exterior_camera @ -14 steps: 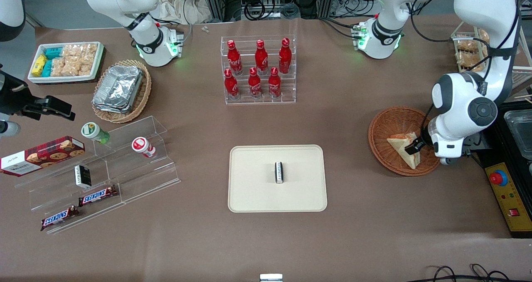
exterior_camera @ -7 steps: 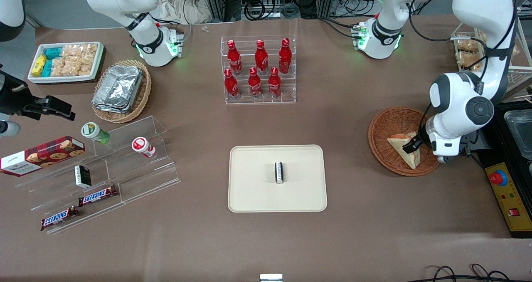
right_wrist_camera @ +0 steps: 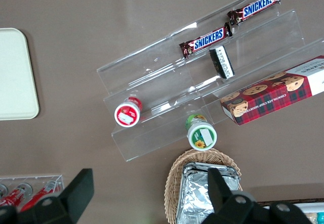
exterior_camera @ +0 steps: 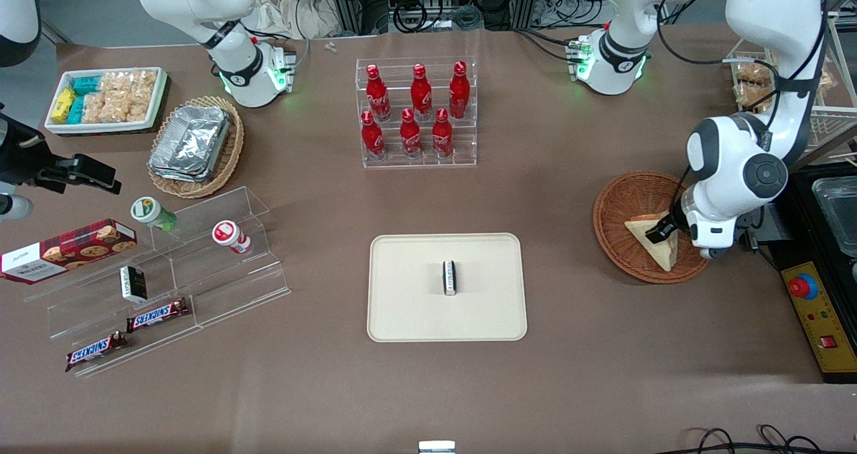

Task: Place sandwich from basket to tray
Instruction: 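Lift the sandwich out of the basket with the left gripper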

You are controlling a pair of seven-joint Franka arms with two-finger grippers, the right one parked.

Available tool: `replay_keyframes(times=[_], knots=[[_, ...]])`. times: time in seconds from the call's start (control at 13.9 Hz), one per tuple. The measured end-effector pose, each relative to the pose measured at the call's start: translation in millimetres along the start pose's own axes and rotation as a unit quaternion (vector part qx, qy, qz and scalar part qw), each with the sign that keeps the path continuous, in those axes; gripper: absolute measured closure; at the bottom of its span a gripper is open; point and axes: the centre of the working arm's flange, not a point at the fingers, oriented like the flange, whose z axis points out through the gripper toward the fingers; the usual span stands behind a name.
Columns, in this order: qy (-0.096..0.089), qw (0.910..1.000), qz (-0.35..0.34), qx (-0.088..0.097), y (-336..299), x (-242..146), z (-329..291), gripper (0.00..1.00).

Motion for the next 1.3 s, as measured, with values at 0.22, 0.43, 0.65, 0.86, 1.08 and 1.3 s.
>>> replay_keyframes(times=[0.22,0.43,0.65,0.86,1.08,1.3], knots=[[0.005,0.9999,0.012,-0.003,7.8,-2.7,-9.5,0.57],[-0.024,0.9993,0.019,0.021,14.5,3.3,-48.8,0.67],[-0.039,0.9972,0.057,0.03,30.4,13.2,-140.3,0.72],[-0.015,0.9919,0.126,0.009,45.1,8.7,-254.0,0.81],[0.019,0.9805,0.195,-0.006,79.1,-29.3,-337.5,0.81],[0.037,0.9629,0.266,0.029,147.5,-87.3,-318.9,0.84]])
